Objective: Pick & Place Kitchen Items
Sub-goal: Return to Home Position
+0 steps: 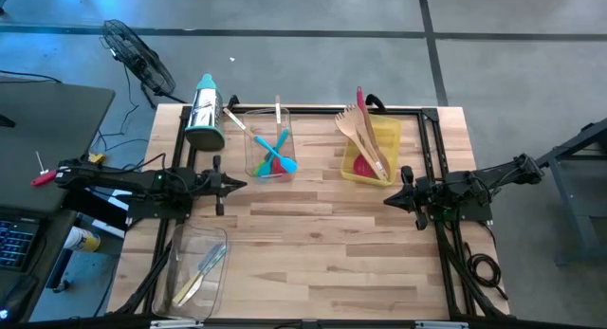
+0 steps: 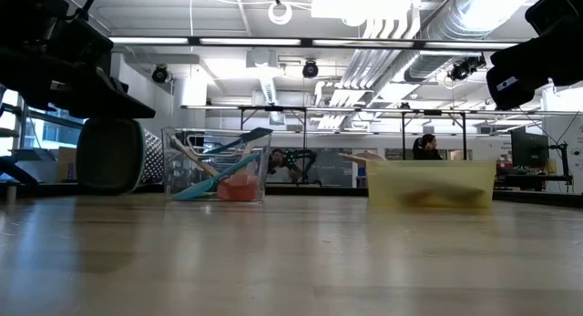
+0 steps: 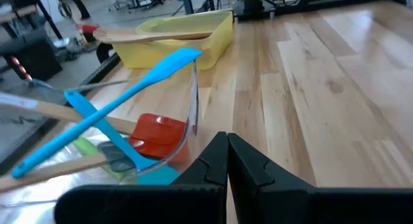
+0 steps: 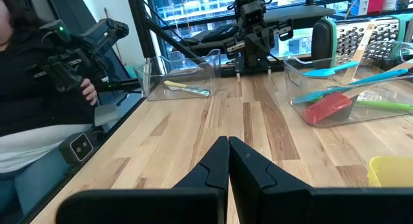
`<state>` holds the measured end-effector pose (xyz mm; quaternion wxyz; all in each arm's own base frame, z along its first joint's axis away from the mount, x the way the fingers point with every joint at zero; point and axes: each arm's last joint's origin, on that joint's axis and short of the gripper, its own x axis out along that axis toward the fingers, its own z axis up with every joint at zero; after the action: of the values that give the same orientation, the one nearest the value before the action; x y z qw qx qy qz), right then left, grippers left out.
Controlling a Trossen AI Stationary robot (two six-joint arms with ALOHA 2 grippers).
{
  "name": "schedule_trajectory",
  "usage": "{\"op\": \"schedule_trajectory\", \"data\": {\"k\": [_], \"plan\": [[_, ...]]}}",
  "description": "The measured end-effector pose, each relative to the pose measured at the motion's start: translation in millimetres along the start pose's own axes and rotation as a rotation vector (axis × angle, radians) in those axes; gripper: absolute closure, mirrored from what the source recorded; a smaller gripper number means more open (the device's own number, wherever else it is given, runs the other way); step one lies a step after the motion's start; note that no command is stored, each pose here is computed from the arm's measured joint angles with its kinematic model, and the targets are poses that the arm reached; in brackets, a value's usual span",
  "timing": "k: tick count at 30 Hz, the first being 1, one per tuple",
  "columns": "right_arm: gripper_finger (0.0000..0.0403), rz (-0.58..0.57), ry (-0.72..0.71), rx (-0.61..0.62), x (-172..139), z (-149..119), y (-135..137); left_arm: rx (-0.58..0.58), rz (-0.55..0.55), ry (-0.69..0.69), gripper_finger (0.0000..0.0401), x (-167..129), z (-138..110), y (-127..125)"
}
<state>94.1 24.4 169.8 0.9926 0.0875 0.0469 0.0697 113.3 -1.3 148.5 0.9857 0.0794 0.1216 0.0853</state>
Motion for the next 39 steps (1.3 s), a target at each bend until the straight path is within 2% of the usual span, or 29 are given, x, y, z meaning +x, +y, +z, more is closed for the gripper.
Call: {"op": "schedule_trajectory", "data": {"k": [11,16,18,39], "plan": [[0.0400,0.000,0.000,0.000,0.0,0.0,0.0,-0.126,-0.001,-0.001,0.0401,0.0,0.1,0.0],[0.0400,0.000,0.000,0.000,0.0,0.0,0.0,-0.311,-0.002,-0.009,0.0401,0.0,0.9,0.0],[0.0400,0.000,0.000,0.000,0.0,0.0,0.0,-0.344,-0.002,-0.008,0.0401,0.0,0.8,0.0],[0.0400,0.000,0.000,0.000,0.0,0.0,0.0,-0.335,-0.002,-0.001,0.0401,0.0,0.1,-0.1]]}}
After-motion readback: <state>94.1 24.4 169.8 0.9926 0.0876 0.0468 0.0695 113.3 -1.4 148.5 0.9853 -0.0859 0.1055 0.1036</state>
